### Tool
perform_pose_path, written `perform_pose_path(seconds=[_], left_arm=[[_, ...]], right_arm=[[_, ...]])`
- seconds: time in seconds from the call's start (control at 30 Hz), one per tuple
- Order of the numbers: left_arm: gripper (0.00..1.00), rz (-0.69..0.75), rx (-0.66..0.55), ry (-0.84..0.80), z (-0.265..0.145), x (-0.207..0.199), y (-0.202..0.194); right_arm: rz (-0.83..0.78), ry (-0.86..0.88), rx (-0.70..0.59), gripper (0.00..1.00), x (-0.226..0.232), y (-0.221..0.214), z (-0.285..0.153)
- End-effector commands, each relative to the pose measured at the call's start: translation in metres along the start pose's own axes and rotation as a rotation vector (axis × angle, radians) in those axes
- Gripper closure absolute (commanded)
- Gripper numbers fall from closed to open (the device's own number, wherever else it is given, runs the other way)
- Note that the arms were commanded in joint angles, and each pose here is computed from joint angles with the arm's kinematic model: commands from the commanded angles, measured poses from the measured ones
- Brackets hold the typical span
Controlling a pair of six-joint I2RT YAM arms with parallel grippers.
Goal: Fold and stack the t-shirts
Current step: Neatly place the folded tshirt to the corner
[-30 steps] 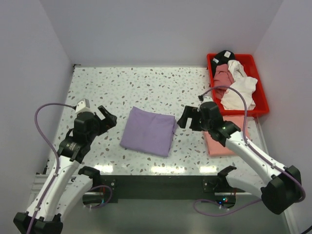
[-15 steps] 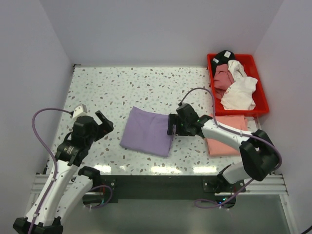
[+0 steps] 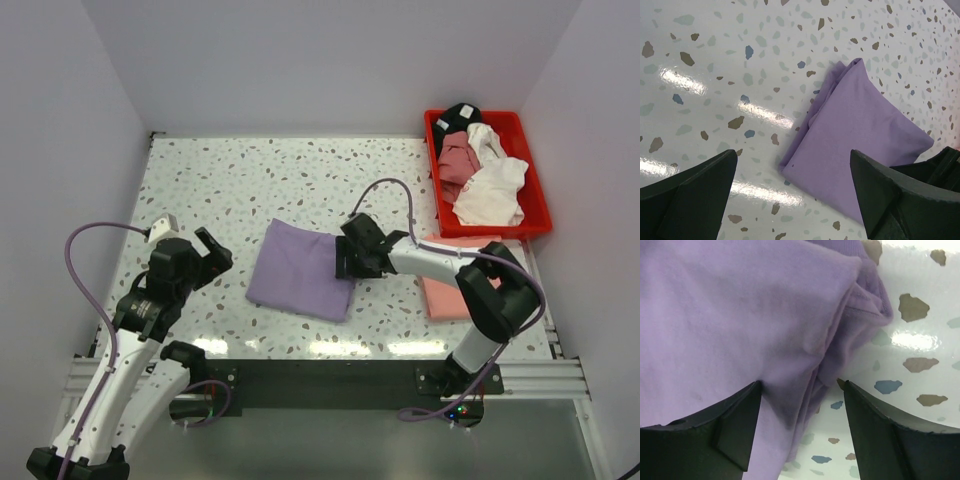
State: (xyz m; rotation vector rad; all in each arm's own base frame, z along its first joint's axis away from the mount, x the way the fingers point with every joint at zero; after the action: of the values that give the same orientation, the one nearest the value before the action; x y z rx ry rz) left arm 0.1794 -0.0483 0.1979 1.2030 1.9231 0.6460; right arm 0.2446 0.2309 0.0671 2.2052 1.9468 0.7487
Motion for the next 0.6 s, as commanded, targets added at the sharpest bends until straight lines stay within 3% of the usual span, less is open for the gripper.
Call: perform_pose_path(seconds=[0.0,0.17,0.4,0.57], left_arm=[[0.00,-0.019,-0.013,0.012,0.002,0.001,0.001],[0.00,-0.014,-0.009,0.009,0.003,0.001,0.000],[0.00,-0.017,-0.012,0.020,0.003,0.002,0.001],[0.00,-0.011,-0.009,0.017,0.003,0.002,0.001]], right_arm=[[0.013,-0.005,-0.054,0.32,0.011,0.012,0.005],[-0.007,-0.034,-0.042,0.46,0.012,0.009,0.013],[-0.089,-0.095,-0.038,0.87,0.014,0.001,-0.001],[-0.141,-0.117,0.028,0.98,-0.001,-0.015,-0.020]])
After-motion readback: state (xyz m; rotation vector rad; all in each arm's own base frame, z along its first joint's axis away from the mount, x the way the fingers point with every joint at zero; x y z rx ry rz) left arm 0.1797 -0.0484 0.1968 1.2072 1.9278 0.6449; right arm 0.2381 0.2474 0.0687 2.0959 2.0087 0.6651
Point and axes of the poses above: each gripper's point midway between its finger pads, its own z axis out along the fingers, its own x axis along the line the jaws close on, y = z × x, the point moved 5 cm from there along -z, back along the fingers, and after that the axes turned 8 degrees about z, right-handed, at the moved point
